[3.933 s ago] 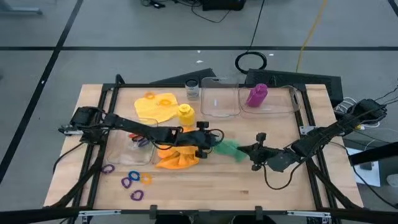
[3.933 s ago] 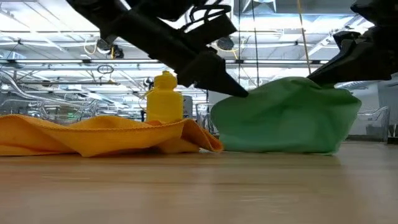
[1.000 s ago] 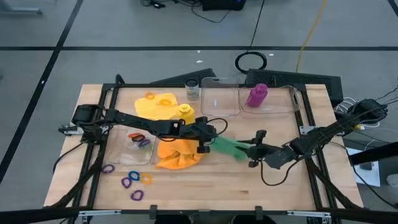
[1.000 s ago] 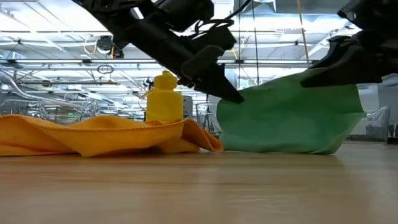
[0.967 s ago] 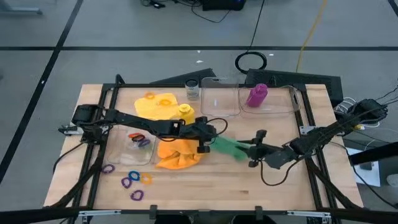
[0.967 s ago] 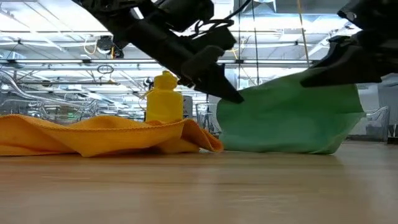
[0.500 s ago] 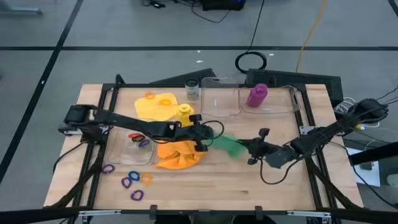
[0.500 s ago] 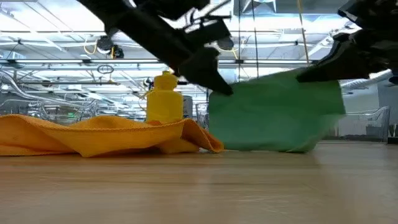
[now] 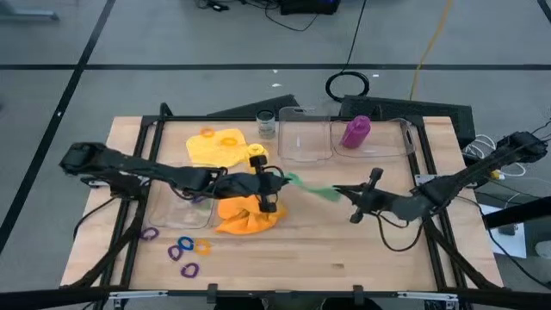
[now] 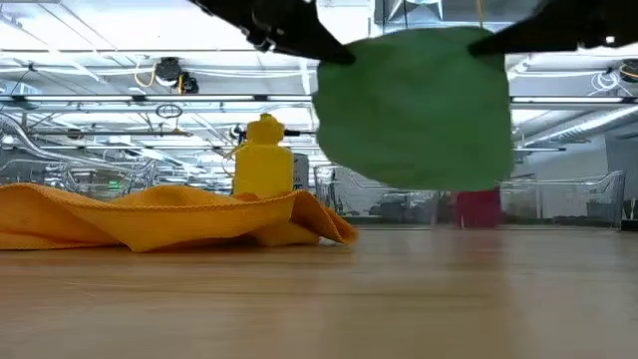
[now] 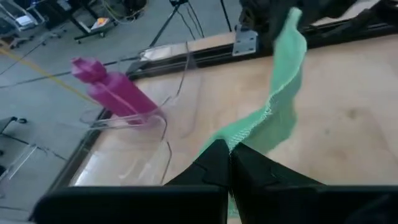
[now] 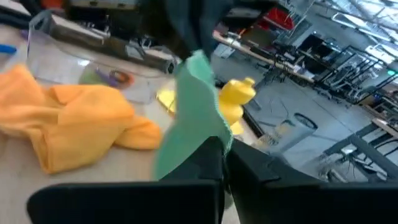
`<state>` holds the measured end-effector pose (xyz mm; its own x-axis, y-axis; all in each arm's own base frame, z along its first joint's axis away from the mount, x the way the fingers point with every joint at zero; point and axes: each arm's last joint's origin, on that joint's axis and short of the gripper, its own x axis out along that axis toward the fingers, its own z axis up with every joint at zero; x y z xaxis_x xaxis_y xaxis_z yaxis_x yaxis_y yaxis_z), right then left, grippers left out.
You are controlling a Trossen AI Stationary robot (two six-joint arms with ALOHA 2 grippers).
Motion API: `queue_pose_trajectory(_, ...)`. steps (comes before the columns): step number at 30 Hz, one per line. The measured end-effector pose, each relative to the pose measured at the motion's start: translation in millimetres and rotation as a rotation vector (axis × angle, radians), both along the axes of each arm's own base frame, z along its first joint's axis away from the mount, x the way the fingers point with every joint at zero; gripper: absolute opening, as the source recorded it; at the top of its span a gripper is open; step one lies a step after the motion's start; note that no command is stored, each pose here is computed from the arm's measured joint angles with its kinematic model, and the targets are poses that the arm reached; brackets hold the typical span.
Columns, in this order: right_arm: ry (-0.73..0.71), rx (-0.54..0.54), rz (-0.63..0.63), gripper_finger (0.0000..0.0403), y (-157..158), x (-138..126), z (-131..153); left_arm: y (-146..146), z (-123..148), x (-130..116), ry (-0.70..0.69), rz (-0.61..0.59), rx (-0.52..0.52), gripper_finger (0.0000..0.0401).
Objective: Pick & Place Sports Items
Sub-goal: Fold the green towel
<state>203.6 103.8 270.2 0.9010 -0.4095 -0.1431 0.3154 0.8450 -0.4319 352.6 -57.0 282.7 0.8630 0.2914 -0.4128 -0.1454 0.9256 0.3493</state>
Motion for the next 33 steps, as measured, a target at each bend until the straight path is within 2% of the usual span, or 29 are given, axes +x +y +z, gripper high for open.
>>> queue_pose_trajectory(5, -0.009, 0.052, 0.094, 0.0000, 3.8, 2.6, 5.8, -5.4, 2.1, 0.2, -0.037, 0.002, -0.043, 0.0000)
queue_pose_trajectory(12, 0.007, 0.108, 0.121, 0.0000, 14.9, 4.6, -3.2, -15.8, 2.5, -1.5, -0.064, 0.002, -0.125, 0.0000)
queue_pose_trajectory(17, -0.007, 0.186, 0.152, 0.0000, 28.0, 0.0, -7.4, -27.1, 1.8, -3.9, -0.069, -0.021, -0.191, 0.0000)
queue_pose_trajectory(26, -0.018, 0.347, 0.200, 0.0000, 51.6, -6.8, -18.8, -47.3, -25.1, 7.4, -0.042, -0.019, -0.298, 0.0000)
queue_pose_trajectory(30, -0.023, 0.412, 0.209, 0.0000, 58.0, -8.8, -22.4, -50.5, -27.1, 11.3, -0.064, -0.045, -0.388, 0.0000)
queue_pose_trajectory(33, -0.023, 0.418, 0.207, 0.0000, 58.7, -10.0, -22.5, -46.9, -26.0, 12.8, -0.078, -0.034, -0.416, 0.0000)
